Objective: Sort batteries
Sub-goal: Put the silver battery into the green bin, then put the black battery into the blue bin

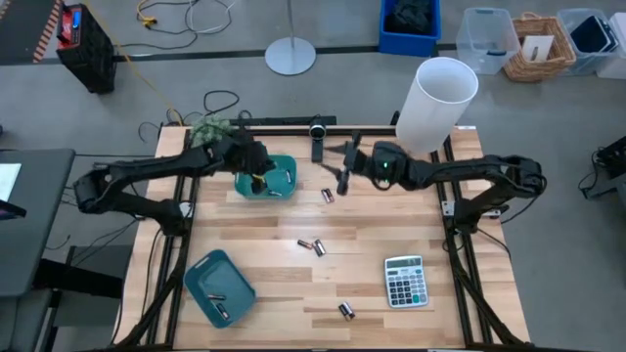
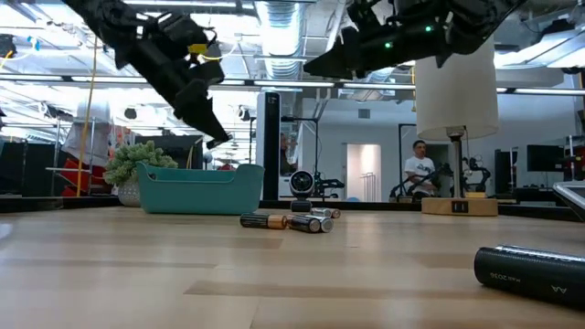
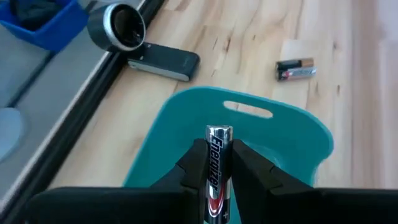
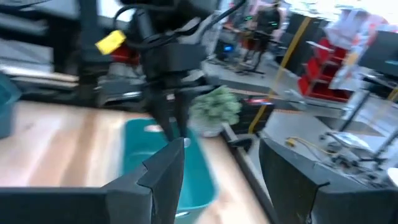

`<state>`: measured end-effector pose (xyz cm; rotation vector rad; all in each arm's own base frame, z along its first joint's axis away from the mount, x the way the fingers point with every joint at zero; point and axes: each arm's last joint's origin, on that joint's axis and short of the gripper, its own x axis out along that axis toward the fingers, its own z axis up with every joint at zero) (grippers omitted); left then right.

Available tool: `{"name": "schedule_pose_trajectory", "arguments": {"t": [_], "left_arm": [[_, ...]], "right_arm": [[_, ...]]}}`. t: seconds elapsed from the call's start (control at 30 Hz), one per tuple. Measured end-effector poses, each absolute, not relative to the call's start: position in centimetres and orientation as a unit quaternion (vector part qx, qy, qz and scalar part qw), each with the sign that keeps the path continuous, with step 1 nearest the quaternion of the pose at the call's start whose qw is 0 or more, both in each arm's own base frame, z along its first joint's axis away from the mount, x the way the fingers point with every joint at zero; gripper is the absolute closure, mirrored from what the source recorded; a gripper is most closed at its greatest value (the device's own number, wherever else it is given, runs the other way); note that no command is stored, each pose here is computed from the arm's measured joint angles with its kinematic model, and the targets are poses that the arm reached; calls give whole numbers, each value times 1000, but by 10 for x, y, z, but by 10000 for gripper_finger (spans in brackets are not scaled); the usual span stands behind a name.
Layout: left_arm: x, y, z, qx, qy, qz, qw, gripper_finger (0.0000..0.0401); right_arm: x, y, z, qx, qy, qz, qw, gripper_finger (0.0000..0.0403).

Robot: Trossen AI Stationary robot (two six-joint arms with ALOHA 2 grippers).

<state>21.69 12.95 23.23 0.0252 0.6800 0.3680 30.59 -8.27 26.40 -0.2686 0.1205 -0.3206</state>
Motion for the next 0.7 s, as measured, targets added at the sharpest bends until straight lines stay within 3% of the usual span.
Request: {"name": "schedule_pose_trajectory", "arguments": {"t": [0.27, 0.6, 0.7], "left_arm": [[215, 145, 216, -1, 334, 120, 935, 339], [225, 150, 200, -9, 345, 111, 932, 219], [222, 148, 209, -19, 326, 123, 937, 201]], "right_arm": [[309, -102, 280, -75, 63, -165, 982, 180], [345, -91, 248, -14, 265, -108, 958, 180], [356, -78, 242, -27, 285, -83, 955, 180]]}}
